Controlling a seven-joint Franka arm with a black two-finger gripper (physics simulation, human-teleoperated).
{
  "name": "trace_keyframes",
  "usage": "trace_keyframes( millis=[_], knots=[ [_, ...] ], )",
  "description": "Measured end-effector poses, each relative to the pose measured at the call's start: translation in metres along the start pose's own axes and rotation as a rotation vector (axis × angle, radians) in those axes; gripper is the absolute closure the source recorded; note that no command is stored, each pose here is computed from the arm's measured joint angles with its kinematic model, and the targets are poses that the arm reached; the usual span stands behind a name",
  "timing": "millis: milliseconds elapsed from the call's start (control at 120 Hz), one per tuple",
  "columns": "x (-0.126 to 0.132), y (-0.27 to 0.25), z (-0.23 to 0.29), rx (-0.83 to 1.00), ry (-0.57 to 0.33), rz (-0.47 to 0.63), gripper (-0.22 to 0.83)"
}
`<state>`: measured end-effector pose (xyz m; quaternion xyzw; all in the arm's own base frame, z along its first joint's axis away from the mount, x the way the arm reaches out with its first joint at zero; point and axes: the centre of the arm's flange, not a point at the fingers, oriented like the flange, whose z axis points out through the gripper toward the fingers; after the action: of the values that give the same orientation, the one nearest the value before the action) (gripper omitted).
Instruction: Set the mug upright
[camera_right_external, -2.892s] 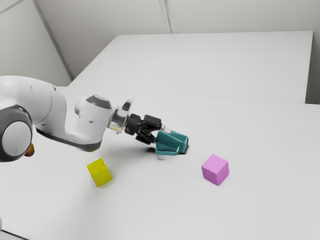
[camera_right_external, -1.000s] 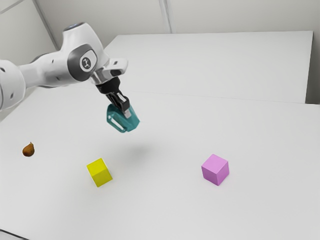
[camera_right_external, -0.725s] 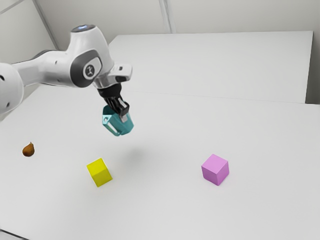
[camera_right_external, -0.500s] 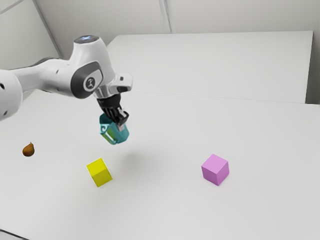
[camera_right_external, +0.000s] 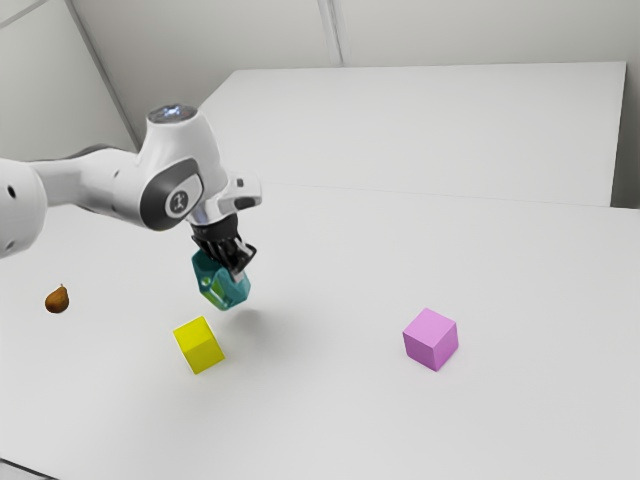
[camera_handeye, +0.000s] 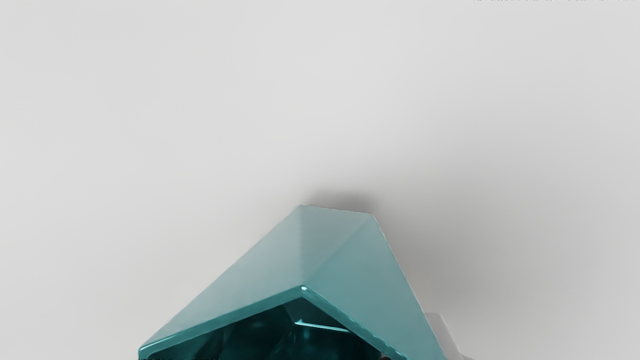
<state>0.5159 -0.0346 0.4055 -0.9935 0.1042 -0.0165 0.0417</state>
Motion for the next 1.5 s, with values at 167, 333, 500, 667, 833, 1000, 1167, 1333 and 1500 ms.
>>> trace_keyframes(
  millis=[167,333,500,667,833,1000,1167,1333,1500],
  knots=[
    [0.002,0.000,0.005,0.003,0.016,-0.034,0.79],
    [0.004,0.001,0.011,0.002,0.014,-0.061,0.79],
    [0.005,0.003,0.021,0.000,-0.004,-0.081,0.79],
    [0.006,0.005,0.031,-0.001,-0.022,-0.095,0.79],
    [0.007,0.007,0.040,-0.002,-0.037,-0.105,0.79],
    [0.008,0.009,0.051,-0.003,-0.054,-0.111,0.79],
    [0.008,0.009,0.055,-0.004,-0.061,-0.120,0.79],
    [0.008,0.009,0.061,-0.005,-0.070,-0.128,0.79],
    [0.009,0.009,0.063,-0.005,-0.074,-0.132,0.78]
  ],
)
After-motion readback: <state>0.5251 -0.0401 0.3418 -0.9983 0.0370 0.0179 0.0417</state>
